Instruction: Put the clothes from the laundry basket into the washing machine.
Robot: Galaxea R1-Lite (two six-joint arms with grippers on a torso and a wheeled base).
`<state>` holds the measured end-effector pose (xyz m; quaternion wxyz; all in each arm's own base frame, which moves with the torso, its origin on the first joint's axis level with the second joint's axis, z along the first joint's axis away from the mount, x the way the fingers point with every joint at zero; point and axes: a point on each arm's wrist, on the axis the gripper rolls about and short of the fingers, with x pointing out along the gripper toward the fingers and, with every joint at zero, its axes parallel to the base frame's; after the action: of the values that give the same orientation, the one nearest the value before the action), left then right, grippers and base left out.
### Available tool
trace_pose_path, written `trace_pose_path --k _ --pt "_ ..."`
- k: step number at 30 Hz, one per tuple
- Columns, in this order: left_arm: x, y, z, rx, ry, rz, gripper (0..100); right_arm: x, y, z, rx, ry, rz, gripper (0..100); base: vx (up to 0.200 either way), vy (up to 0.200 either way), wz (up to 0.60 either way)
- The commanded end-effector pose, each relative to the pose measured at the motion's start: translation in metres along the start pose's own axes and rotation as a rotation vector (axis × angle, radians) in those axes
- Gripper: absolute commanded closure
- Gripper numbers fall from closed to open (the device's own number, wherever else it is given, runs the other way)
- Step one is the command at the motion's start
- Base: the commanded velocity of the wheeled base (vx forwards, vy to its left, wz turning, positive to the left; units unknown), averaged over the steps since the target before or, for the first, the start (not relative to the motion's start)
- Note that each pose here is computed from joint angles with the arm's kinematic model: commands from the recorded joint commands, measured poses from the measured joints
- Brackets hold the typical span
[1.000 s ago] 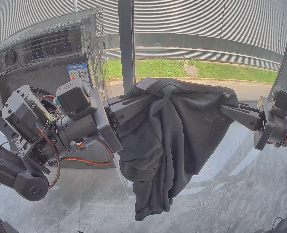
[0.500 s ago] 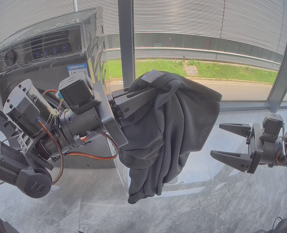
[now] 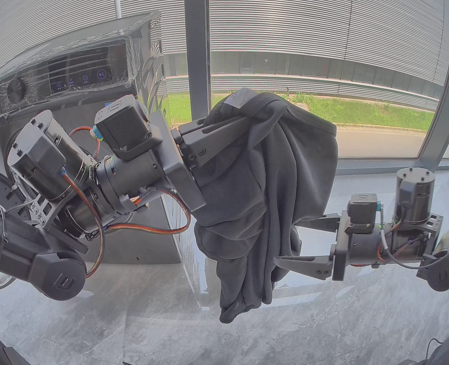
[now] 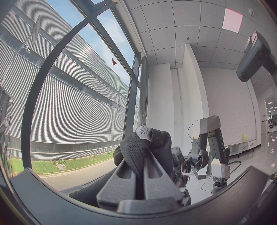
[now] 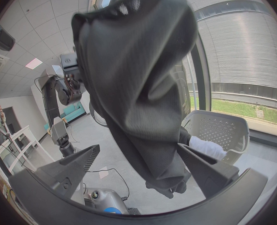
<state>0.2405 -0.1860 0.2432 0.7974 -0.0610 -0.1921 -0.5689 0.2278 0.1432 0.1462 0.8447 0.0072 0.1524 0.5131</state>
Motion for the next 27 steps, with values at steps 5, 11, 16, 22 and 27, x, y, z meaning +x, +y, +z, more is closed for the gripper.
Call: trace_pose_path --k 5,11,16,22,27 --pt "0.012 0.006 0.008 0.014 -0.026 -0.008 100 0.053 -0.02 -0.021 0.035 0.093 0.032 0 0.0 0.0 0.0" --pt "0.014 0.004 0.01 0.015 -0.033 -0.014 100 0.063 -0.028 -0.021 0.036 0.091 0.011 0 0.0 0.0 0.0" --pt "0.017 -0.001 0.008 0.003 -0.032 -0.032 100 0.084 -0.028 -0.01 0.004 0.056 0.039 0 0.0 0.0 0.0" --pt "0.02 -0.004 0.006 -0.013 -0.017 -0.041 100 0.094 -0.024 -0.004 -0.022 0.029 0.061 0 0.0 0.0 0.0" --pt "0.021 -0.003 0.008 -0.009 -0.022 -0.042 100 0.094 -0.022 -0.003 -0.034 0.014 0.068 0 0.0 0.0 0.0"
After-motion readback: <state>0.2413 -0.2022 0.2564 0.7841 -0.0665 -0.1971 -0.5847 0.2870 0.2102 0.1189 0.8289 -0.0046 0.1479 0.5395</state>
